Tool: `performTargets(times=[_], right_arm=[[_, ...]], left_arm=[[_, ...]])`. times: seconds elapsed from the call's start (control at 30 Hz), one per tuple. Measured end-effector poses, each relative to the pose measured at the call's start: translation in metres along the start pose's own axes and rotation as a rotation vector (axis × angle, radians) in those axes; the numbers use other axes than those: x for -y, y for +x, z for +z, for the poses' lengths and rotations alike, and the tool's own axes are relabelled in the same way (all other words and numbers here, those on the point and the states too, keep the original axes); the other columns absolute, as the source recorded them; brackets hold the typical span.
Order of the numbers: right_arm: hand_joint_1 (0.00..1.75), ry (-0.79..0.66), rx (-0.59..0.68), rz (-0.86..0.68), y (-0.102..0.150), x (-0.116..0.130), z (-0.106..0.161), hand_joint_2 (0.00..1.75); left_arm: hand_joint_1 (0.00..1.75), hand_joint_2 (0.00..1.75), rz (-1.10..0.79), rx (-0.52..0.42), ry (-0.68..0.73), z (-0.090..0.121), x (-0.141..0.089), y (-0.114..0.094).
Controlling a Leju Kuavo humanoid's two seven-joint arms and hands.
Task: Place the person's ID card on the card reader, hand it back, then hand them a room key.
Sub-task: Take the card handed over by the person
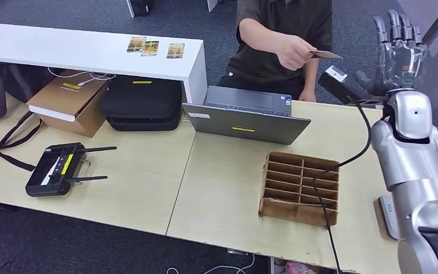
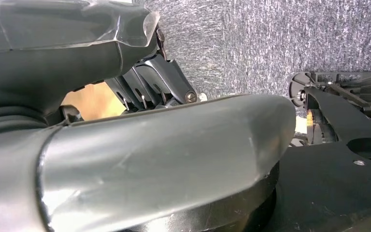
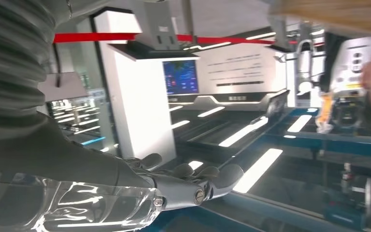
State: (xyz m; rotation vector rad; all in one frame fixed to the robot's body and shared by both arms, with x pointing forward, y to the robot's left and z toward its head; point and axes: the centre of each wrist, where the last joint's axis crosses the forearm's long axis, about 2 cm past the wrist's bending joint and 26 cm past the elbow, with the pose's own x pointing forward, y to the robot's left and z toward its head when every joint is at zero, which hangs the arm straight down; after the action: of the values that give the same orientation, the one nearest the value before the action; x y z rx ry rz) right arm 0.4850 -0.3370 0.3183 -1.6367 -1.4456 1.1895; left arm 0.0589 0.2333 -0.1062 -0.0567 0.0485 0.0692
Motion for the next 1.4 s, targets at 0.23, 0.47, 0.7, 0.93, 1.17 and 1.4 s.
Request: performTargets(times=[0.23,0.47,0.7,0.93,1.17,1.4], right_arm=[[0.0,0.009,0.059,-0.014,0.032,0.021,-0.02,1.75],[0.0,0.047,0.068,-0.024,0.037,0.025,-0.026,1.75],[1.75,0.081,0.06,-0.029,0.035,0.021,-0.027,1.75],[1.75,0.102,0.056,-0.018,0.036,0.016,-0.025,1.75],[1.75,0.107,0.059,-0.014,0.036,0.014,-0.025,1.75],[1.75,0.105,0.058,-0.014,0.036,0.015,-0.025,1.75]], left_arm=[[0.0,0.0,0.012,-0.002,-0.003,0.0,0.0,0.0],[0.0,0.0,0.015,-0.006,-0.003,0.0,0.0,-0.001],[0.0,0.0,0.009,-0.011,-0.002,0.0,0.0,-0.001],[0.0,0.0,0.007,-0.012,-0.001,0.0,0.0,-0.001],[0.0,0.0,0.01,-0.011,-0.002,0.0,0.0,-0.001],[0.0,0.0,0.012,-0.01,-0.002,0.0,0.0,-0.001]])
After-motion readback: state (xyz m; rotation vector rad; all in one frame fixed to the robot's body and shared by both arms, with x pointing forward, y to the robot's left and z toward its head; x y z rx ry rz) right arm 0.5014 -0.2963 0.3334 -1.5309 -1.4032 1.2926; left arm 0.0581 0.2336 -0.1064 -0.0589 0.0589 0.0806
